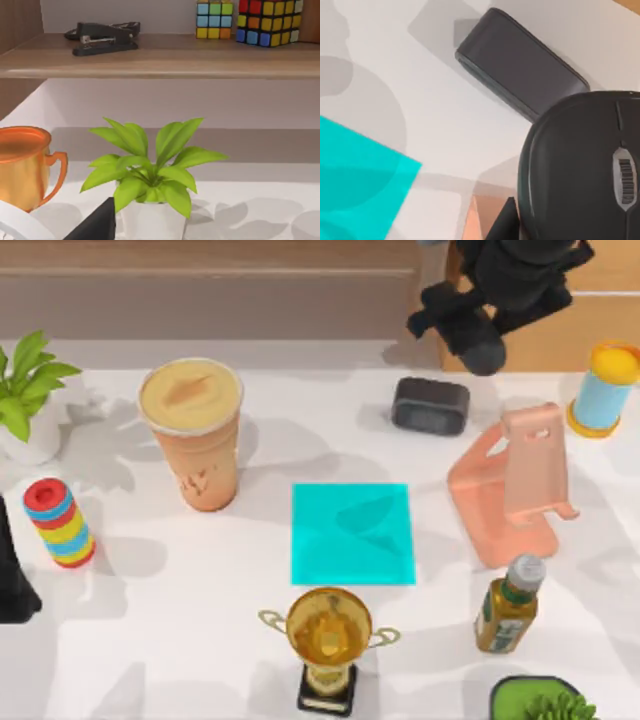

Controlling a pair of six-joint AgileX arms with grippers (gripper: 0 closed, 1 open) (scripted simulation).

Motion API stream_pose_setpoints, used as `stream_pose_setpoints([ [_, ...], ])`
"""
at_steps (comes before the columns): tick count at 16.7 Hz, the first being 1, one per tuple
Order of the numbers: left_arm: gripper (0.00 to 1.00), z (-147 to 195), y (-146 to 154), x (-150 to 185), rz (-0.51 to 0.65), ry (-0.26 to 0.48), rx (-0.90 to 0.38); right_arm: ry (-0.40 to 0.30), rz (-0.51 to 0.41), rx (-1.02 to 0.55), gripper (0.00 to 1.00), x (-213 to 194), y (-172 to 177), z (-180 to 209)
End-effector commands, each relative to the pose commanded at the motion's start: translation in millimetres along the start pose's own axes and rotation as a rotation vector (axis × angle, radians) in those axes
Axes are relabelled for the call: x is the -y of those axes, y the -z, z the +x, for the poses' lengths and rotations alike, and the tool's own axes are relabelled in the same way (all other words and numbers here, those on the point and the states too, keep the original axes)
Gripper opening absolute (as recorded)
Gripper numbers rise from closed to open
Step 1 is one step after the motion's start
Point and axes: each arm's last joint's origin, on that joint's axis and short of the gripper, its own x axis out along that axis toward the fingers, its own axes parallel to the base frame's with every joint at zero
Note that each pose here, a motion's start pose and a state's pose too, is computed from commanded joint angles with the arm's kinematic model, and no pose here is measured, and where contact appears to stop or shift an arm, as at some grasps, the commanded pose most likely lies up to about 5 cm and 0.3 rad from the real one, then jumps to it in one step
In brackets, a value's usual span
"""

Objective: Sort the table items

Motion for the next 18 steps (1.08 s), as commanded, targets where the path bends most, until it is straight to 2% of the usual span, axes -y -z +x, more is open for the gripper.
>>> stream_pose_setpoints([
  [5,1.00,0.0,0.0,0.0,0.000,0.000,0.000,-0.062,0.308,-0.118,0.00,-92.6,3.6,44.6],
  [9,1.00,0.0,0.0,0.0,0.000,0.000,0.000,-0.029,0.463,-0.264,0.00,-128.5,23.5,87.2],
  [12,1.00,0.0,0.0,0.0,0.000,0.000,0.000,-0.003,0.508,-0.322,0.00,-135.9,33.2,103.9],
  [18,1.00,0.0,0.0,0.0,0.000,0.000,0.000,-0.004,0.514,-0.318,0.00,-133.8,32.4,103.9],
])
